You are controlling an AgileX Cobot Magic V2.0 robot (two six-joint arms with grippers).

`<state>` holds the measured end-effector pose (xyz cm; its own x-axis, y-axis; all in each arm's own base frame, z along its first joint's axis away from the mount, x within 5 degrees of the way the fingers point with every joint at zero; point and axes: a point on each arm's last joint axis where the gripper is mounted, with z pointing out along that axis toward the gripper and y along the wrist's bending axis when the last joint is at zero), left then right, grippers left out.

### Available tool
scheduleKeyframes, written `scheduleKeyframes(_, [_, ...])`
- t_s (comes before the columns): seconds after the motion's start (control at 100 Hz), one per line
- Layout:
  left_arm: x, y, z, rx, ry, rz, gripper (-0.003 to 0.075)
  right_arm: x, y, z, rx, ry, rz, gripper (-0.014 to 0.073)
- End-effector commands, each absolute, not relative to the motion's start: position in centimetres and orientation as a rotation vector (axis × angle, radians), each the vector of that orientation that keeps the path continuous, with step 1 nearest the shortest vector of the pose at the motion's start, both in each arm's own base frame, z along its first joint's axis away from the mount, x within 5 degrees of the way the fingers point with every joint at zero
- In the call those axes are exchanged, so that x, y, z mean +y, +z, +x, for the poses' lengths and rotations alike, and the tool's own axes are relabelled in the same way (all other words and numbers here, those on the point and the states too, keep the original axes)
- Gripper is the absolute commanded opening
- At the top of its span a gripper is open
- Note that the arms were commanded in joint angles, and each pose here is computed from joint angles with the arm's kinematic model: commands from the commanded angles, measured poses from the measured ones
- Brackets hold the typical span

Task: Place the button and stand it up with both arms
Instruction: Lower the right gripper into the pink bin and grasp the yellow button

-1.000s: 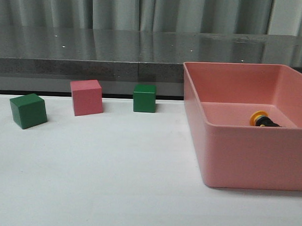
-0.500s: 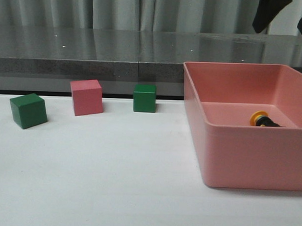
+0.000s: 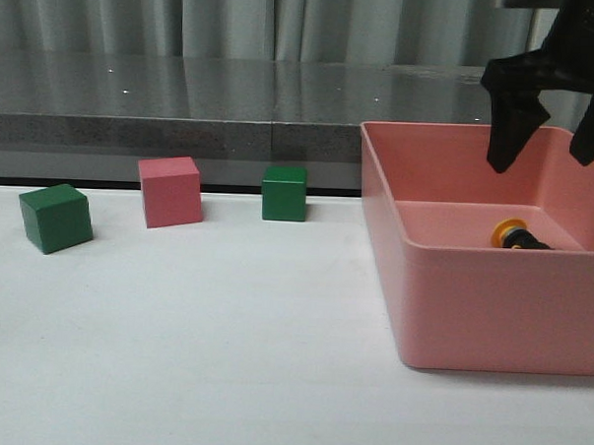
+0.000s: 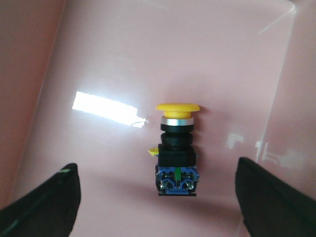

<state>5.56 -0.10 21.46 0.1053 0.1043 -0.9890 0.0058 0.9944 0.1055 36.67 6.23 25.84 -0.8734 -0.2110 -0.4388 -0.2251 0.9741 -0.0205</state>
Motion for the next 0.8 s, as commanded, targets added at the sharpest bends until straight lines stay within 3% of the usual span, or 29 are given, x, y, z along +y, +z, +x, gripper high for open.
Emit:
scheduleKeyframes(0.0, [-0.1,20.8,5.5,1.403,0.063,0.085,-0.0020,6.3,27.1,37.2,2.604,0.030,-0.328,0.0631])
scheduleKeyframes(0.34, [-0.1,20.8,5.5,1.403,0.063,0.085,-0.0020,6.4,21.3,38.9,2.754,-0.008,-0.367,0.0631])
scheduleKeyframes(0.58, [-0.1,20.8,5.5,1.403,0.063,0.085,-0.0020,6.4,19.6,39.3,2.798,-0.013,-0.370,0.0620])
scheduleKeyframes(0.65, [-0.1,20.8,5.5,1.403,0.063,0.085,-0.0020,6.4,19.7,39.3,2.804,-0.010,-0.347,0.0536])
scheduleKeyframes(0.79, [-0.1,20.8,5.5,1.403,0.063,0.085,-0.0020,6.3,19.6,39.0,2.836,-0.010,-0.328,0.0230])
